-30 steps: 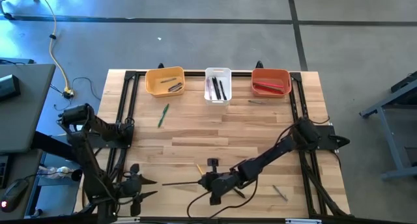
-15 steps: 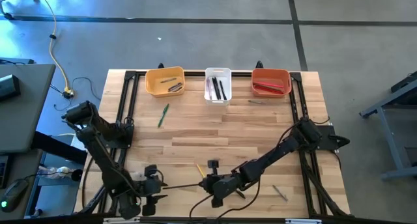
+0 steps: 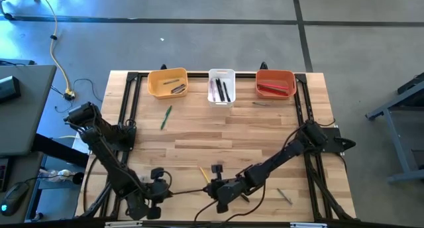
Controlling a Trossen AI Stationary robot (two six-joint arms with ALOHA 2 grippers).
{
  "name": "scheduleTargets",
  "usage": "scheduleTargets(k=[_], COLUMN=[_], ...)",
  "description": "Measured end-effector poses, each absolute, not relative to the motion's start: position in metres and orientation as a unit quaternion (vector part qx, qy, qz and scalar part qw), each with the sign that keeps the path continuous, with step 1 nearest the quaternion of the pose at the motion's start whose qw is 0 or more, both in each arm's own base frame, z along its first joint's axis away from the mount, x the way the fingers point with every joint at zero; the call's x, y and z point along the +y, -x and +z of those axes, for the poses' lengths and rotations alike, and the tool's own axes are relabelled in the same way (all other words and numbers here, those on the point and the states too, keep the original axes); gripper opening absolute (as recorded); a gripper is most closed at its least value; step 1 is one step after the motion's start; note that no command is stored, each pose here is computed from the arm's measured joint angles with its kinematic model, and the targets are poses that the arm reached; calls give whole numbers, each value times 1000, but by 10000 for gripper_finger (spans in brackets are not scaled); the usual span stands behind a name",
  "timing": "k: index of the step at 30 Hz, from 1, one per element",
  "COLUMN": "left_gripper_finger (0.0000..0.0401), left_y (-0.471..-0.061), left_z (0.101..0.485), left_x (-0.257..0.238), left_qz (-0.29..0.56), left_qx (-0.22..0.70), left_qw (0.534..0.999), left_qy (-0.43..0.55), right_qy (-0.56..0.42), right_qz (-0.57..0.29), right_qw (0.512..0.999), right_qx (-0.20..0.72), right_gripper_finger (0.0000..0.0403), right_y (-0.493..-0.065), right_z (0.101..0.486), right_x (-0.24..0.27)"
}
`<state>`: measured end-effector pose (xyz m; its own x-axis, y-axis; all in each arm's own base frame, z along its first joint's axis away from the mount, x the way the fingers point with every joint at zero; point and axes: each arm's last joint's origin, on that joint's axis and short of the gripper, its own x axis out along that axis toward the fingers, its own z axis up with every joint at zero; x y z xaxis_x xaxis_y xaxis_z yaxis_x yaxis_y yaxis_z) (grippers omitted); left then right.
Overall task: Sort crayons/erasers/pens/pencils in bins
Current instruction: Put the blue pencil into the orange bin
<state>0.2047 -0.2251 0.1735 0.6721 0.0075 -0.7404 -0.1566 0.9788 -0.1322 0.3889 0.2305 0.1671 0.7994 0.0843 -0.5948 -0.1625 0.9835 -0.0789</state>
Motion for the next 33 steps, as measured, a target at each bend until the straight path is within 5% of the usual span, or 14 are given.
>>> scheduleTargets(k=[8, 13, 21, 24, 30, 33], left_gripper_finger=[7, 3, 2, 1, 1, 1], left_y=[-209, -206, -194, -191, -191, -198], left_z=[173, 173, 148, 130, 119, 127], left_x=[-221, -219, -211, -200, -176, -165], left_qz=[56, 89, 119, 108, 67, 61], left_qx=[401, 380, 318, 279, 173, 113], left_qw=[909, 917, 934, 942, 964, 973], left_qy=[94, 83, 110, 149, 189, 192], right_qy=[68, 88, 127, 157, 139, 93], right_qz=[67, 61, 51, 41, 41, 45], right_qw=[944, 944, 945, 942, 956, 975], right_qx=[315, 312, 297, 293, 256, 198], right_gripper_finger=[19, 86, 184, 168, 34, 13], right_y=[-388, -383, -345, -332, -308, -299], right_z=[166, 174, 236, 241, 197, 180], right_x=[231, 233, 236, 231, 209, 192])
